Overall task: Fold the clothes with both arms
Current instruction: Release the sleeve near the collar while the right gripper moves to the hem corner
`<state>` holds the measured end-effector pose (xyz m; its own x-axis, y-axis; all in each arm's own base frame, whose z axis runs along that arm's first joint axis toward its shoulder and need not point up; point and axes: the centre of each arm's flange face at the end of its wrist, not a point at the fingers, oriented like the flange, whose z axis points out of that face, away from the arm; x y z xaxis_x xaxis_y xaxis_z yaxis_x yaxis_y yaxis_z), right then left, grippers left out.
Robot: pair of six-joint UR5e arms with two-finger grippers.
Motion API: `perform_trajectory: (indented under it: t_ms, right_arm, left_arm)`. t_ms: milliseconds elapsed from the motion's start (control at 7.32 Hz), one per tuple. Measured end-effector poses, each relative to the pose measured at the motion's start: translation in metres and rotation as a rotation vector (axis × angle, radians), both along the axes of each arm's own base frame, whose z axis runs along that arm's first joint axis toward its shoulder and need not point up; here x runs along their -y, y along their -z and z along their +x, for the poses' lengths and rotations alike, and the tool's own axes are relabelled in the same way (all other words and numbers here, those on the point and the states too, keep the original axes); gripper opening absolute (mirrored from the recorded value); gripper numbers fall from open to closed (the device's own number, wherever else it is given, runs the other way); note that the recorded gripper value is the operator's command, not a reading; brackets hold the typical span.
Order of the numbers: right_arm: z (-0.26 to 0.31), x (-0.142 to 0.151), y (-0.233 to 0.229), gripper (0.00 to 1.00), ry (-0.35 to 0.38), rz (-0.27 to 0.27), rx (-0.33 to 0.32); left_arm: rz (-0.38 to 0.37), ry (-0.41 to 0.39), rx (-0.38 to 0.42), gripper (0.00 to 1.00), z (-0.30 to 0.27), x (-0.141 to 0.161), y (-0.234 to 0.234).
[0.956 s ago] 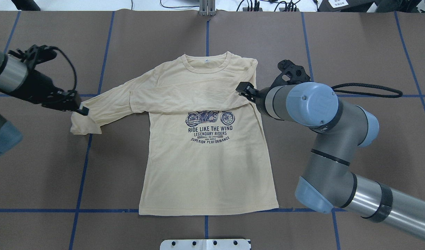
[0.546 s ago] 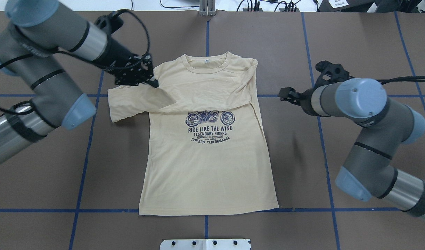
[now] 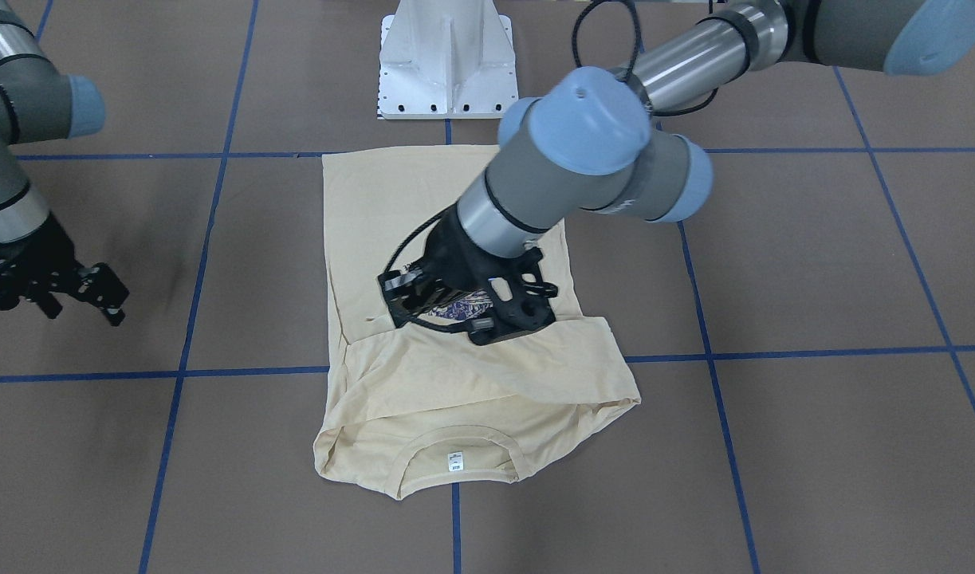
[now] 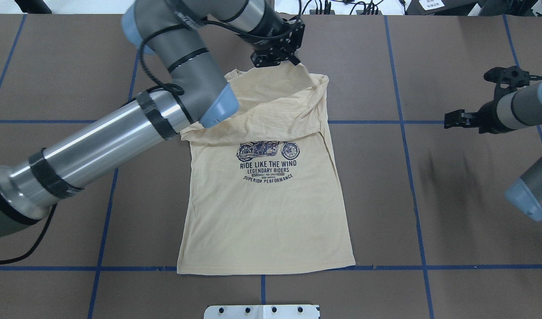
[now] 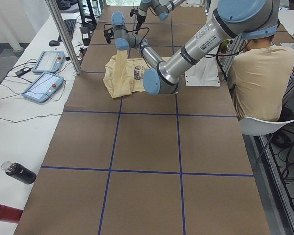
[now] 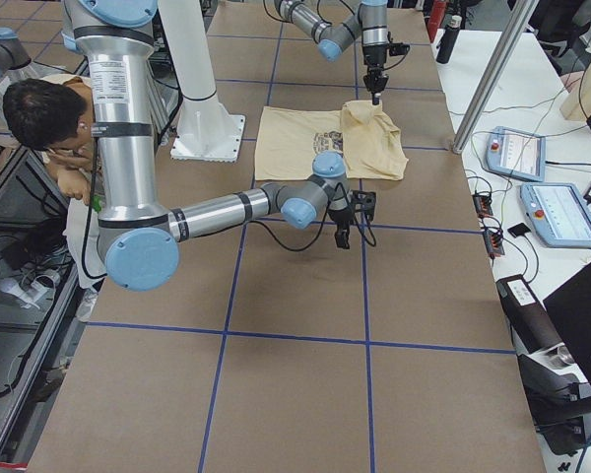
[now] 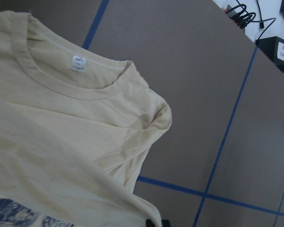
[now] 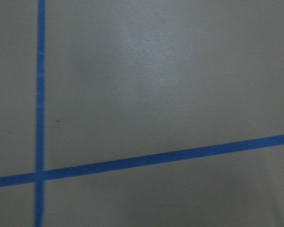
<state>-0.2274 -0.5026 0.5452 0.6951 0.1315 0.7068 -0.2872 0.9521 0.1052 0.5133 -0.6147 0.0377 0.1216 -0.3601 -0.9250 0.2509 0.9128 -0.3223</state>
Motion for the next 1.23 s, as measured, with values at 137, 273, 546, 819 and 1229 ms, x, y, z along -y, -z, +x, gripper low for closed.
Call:
perform_trajectory:
  t_ms: [137, 273, 546, 819, 1229]
  right_arm:
    - [0.018, 0.004, -0.037, 1.0, 0.03, 0.019, 0.006]
    - [0.027, 0.005, -0.06, 1.0, 0.043, 0.033, 0.017]
    - [0.032, 0.003, -0.075, 1.0, 0.05, 0.04, 0.027]
    - [0.032, 0.002, -0.076, 1.0, 0.049, 0.041, 0.034]
    - [-0.018, -0.011, -0.024, 1.0, -0.012, -0.025, 0.172]
  left_arm:
    - [-0.007, 0.042, -0.016, 0.0, 0.027, 0.002, 0.015]
    - [-0.005, 0.083, -0.025, 0.0, 0.048, 0.004, 0.021]
    - [-0.002, 0.133, -0.024, 0.67, 0.073, 0.006, 0.021]
    - [-0.01, 0.163, -0.029, 0.8, 0.084, 0.004, 0.024]
    - [-0.001, 0.125, -0.056, 0.79, 0.074, -0.005, 0.029]
